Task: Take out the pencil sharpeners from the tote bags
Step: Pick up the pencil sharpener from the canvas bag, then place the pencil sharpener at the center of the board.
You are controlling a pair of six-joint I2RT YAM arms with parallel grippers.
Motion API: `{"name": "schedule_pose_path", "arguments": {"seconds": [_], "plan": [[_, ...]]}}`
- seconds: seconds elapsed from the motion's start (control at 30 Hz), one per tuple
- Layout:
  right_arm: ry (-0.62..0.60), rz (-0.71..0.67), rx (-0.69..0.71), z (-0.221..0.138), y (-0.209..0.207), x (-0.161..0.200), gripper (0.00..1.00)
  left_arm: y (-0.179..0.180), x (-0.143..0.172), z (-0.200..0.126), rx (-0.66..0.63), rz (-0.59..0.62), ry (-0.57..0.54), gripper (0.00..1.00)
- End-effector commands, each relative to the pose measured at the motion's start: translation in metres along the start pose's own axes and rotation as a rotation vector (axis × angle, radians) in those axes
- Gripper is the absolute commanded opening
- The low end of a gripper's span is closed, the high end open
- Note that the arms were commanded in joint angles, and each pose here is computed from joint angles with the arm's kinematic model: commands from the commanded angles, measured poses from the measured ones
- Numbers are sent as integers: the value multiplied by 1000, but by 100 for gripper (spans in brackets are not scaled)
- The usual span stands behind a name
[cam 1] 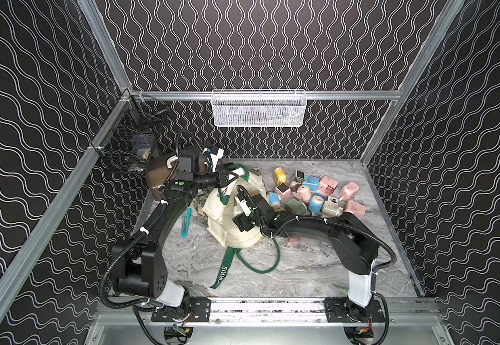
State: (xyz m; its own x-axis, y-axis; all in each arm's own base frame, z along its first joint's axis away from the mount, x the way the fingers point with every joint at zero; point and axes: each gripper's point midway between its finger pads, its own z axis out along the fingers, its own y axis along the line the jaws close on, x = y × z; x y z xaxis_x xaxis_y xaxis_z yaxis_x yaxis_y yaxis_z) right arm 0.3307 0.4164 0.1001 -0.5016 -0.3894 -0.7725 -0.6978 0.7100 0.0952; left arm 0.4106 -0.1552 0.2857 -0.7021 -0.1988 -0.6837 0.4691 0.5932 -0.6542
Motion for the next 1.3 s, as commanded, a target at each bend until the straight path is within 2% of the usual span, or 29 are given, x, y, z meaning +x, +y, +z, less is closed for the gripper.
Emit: {"name": "schedule_pose_path", "arguments": {"seconds": [0.0, 0.2, 0.37, 0.57, 0.73, 0.83, 0.97, 1.13, 1.27], "plan": [[34, 11, -76, -17, 20, 0, 78, -5, -8, -2, 21, 29, -21, 0], [111, 11, -58, -45, 35, 13, 79, -6, -7, -2, 20, 30, -21, 0], [137, 77, -38, -72, 34, 21, 79, -6, -8, -2, 20, 31, -23, 0], [115, 90, -15, -115, 24, 28, 79, -7, -7, -2, 23, 31, -21, 0], [22, 89, 32, -153, 8, 26, 79, -5, -6, -1, 22, 28, -15, 0], [-31, 102, 115, -173, -13, 30, 80, -4, -5, -1, 16, 27, -11, 0], [-92, 143, 299, -194, -56, 42, 80, -3, -5, -1, 10, 30, -10, 0], [-134, 293, 457, -207, -103, 62, 81, -2, -4, -1, 4, 28, -7, 0], [-113, 414, 566, -213, -135, 86, 81, -5, -4, -3, 11, 31, -13, 0]]}}
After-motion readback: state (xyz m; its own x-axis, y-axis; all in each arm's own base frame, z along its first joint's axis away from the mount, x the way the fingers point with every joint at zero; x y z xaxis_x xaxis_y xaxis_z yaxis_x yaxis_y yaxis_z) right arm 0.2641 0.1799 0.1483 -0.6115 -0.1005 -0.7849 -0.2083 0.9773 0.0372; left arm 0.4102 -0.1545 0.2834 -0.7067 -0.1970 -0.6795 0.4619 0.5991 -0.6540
